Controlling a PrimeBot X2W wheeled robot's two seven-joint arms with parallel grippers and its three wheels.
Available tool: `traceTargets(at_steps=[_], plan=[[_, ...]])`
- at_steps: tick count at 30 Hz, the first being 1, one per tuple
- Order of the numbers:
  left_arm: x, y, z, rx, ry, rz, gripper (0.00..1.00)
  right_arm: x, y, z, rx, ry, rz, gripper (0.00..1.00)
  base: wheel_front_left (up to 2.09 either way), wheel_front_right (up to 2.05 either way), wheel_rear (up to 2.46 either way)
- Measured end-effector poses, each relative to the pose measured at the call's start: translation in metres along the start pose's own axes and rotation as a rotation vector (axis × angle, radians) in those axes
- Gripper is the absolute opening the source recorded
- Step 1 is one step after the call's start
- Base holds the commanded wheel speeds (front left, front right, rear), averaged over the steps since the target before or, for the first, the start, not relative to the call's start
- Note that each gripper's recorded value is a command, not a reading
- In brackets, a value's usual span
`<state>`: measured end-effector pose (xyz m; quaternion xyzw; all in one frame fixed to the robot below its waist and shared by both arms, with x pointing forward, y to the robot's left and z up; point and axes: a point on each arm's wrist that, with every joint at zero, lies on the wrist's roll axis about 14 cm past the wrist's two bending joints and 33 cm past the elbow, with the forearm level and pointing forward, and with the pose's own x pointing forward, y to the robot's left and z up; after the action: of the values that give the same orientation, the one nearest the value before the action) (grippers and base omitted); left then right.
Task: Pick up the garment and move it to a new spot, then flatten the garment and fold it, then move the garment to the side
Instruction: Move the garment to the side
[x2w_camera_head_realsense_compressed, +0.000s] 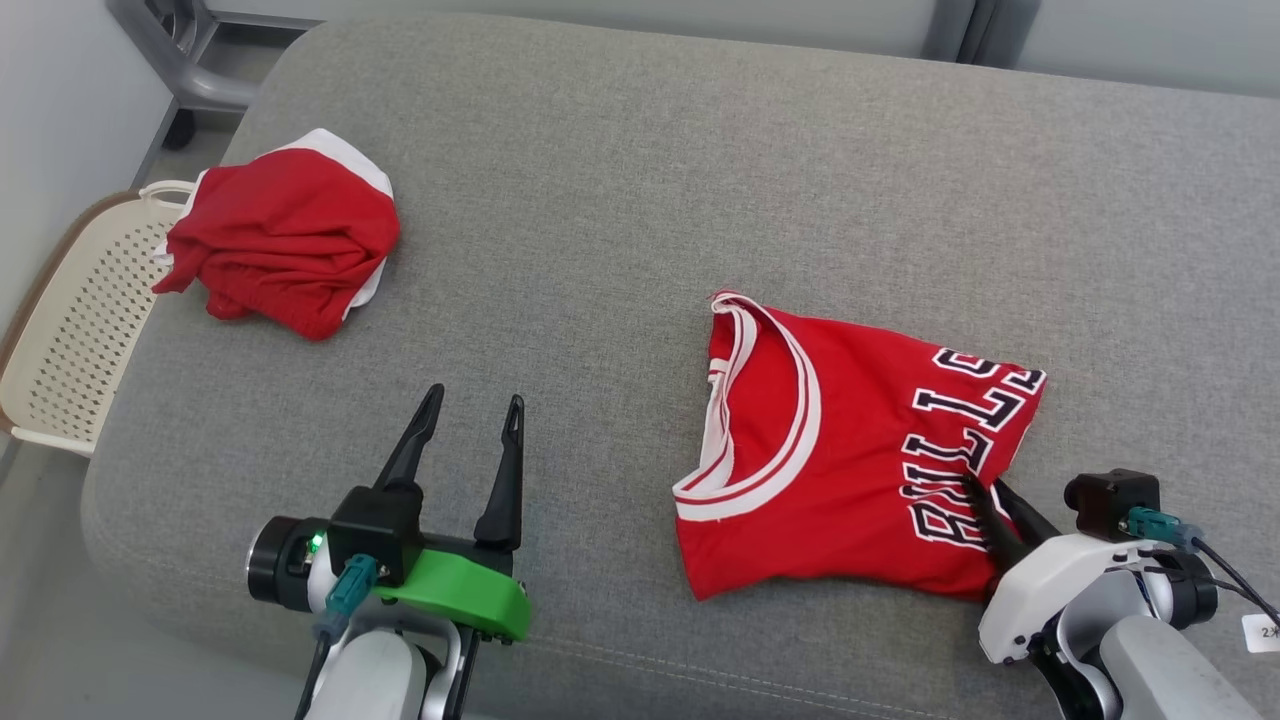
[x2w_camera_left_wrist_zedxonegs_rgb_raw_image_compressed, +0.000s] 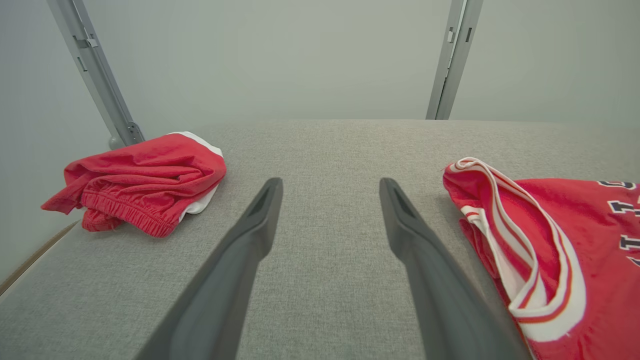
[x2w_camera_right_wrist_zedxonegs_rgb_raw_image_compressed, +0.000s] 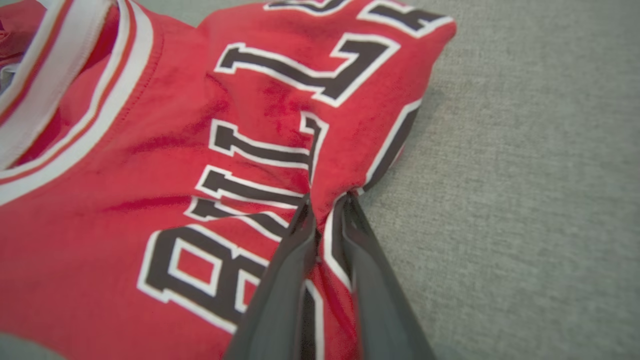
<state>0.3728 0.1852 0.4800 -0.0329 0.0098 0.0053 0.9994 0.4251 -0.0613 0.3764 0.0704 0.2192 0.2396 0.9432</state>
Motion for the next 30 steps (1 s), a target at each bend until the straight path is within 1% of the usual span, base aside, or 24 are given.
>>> traceTargets(at_steps=[5,8,12,13,17,19,24,30], plan=[[0.006,-0.002,0.003,-0.003,-0.011,-0.001,1.0,0.001,-0.007,0.002,-0.007,-0.026,-0.012,0.0,0.0,0.0,0.0],[0.011,-0.007,0.007,-0.006,-0.027,-0.017,1.0,-0.007,-0.022,0.009,-0.057,-0.054,-0.045,0.0,0.0,0.0,0.0],[0.022,-0.02,0.011,0.016,-0.045,-0.068,1.0,-0.024,-0.047,0.019,-0.133,-0.091,-0.104,0.0,0.0,0.0,0.0],[0.029,-0.031,0.014,0.018,-0.058,-0.105,1.0,-0.034,-0.058,0.024,-0.159,-0.112,-0.138,0.0,0.0,0.0,0.0],[0.042,-0.056,0.014,0.028,-0.069,-0.188,1.0,-0.057,-0.08,0.029,-0.183,-0.141,-0.218,0.0,0.0,0.0,0.0],[0.051,-0.072,0.018,0.042,-0.087,-0.24,1.0,-0.069,-0.092,0.032,-0.182,-0.159,-0.263,0.0,0.0,0.0,0.0],[0.069,-0.118,0.023,0.031,-0.114,-0.37,1.0,-0.096,-0.119,0.042,-0.177,-0.205,-0.371,0.0,0.0,0.0,0.0],[0.083,-0.168,0.03,0.009,-0.147,-0.509,1.0,-0.125,-0.165,0.072,-0.197,-0.271,-0.508,0.0,0.0,0.0,0.0]])
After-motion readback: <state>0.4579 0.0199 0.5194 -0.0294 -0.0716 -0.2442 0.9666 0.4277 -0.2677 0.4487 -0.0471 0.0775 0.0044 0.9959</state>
